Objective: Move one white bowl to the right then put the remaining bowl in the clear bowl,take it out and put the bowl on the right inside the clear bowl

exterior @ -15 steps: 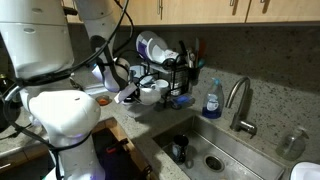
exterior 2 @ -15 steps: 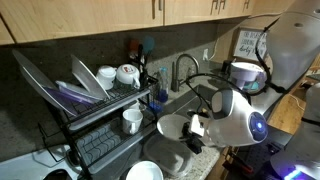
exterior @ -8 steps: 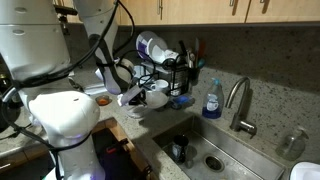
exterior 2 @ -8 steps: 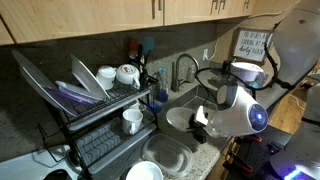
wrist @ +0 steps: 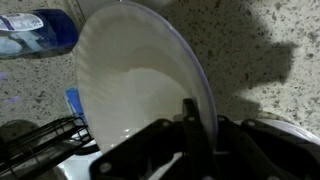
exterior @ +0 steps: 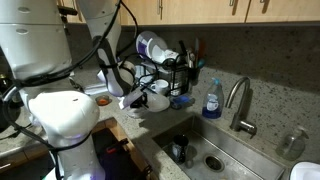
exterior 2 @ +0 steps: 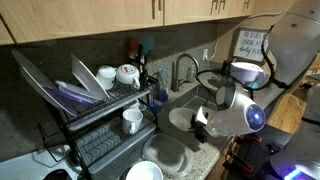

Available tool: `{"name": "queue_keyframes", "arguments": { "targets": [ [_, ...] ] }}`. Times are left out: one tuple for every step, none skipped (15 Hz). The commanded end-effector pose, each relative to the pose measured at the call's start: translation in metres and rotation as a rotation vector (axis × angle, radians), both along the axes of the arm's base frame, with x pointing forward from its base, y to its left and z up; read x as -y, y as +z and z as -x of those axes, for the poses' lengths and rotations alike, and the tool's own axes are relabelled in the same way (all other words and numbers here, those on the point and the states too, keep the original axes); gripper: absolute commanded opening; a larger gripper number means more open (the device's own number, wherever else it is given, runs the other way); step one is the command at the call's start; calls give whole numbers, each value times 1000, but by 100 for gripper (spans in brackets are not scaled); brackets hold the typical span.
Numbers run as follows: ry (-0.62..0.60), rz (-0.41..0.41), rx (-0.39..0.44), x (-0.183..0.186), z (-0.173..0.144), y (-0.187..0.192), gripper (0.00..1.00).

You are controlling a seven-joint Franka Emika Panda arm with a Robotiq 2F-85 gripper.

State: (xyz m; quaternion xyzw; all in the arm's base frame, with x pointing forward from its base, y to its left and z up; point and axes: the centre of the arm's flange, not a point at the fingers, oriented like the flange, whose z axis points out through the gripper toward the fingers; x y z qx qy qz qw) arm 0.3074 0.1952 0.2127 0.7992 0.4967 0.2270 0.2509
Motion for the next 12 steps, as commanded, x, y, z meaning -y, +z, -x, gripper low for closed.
{"name": "queue_keyframes", "arguments": {
  "targets": [
    [0, -24, 0, 5, -13, -21, 3],
    [-1, -27, -2, 6, -15, -27, 3],
    [0, -31, -1, 8, -16, -31, 3],
    [1, -36, -3, 9, -17, -37, 3],
    [2, -38, -7, 10, -19, -43, 3],
    [4, -46, -11, 10, -20, -48, 3],
    [4, -51, -17, 12, -22, -53, 3],
    [5, -59, -23, 12, -24, -59, 3],
    [7, -61, -29, 13, -25, -64, 3],
    [8, -64, -35, 13, -27, -70, 3],
    [10, -66, -44, 13, -28, -76, 3],
    [10, -72, -51, 14, -29, -82, 3]
  ]
}}
